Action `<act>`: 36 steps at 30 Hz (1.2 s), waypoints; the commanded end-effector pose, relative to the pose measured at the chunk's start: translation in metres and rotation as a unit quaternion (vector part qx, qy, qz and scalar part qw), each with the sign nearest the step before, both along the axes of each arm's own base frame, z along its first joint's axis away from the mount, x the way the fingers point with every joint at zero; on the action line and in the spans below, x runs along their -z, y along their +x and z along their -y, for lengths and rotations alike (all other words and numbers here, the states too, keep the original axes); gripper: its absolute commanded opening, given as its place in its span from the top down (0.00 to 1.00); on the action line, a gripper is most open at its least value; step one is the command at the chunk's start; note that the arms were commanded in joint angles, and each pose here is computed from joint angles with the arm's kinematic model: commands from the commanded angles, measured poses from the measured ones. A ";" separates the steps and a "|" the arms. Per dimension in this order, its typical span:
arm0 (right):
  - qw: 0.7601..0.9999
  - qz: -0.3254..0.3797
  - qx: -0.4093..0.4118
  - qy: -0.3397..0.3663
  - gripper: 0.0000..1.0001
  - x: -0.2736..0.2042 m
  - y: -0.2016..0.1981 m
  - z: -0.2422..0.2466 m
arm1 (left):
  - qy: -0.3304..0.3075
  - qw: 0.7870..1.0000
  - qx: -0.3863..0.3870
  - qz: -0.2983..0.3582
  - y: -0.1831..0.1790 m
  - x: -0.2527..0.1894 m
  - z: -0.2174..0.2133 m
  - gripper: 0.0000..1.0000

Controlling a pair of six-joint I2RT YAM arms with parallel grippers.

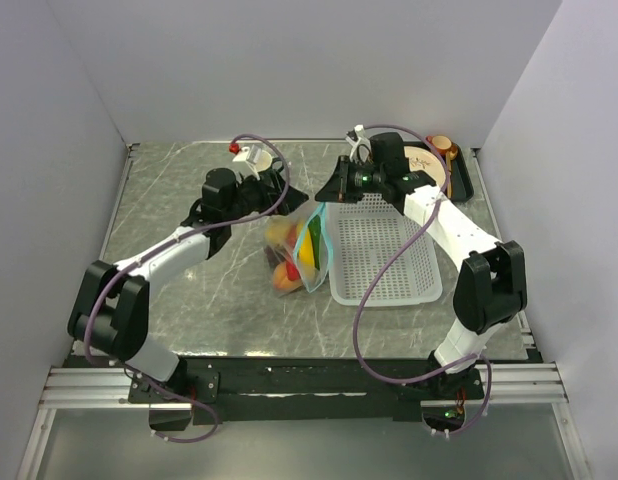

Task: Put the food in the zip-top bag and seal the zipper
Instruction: Adjust the zipper food storage bag at the center of the board.

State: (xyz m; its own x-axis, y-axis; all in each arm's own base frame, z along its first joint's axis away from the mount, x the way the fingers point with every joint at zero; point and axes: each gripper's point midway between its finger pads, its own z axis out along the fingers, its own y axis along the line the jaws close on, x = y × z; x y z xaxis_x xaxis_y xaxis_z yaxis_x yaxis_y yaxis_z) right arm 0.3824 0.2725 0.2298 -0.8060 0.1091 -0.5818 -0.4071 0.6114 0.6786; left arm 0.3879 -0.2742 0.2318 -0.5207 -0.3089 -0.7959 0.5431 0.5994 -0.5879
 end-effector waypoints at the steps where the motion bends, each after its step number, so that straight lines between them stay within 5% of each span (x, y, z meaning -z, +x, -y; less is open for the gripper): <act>1: 0.999 0.035 0.024 -0.018 0.98 -0.018 0.013 0.009 | -0.028 0.996 0.066 0.055 0.006 -0.032 0.020 0.01; 24: 0.998 0.055 0.043 -0.012 0.97 -0.029 0.007 0.016 | -0.053 0.982 0.174 0.048 0.028 -0.003 0.045 0.01; 36: 0.996 0.063 0.055 -0.004 0.97 -0.041 0.011 0.024 | -0.086 0.974 0.208 0.026 0.015 0.013 0.051 0.22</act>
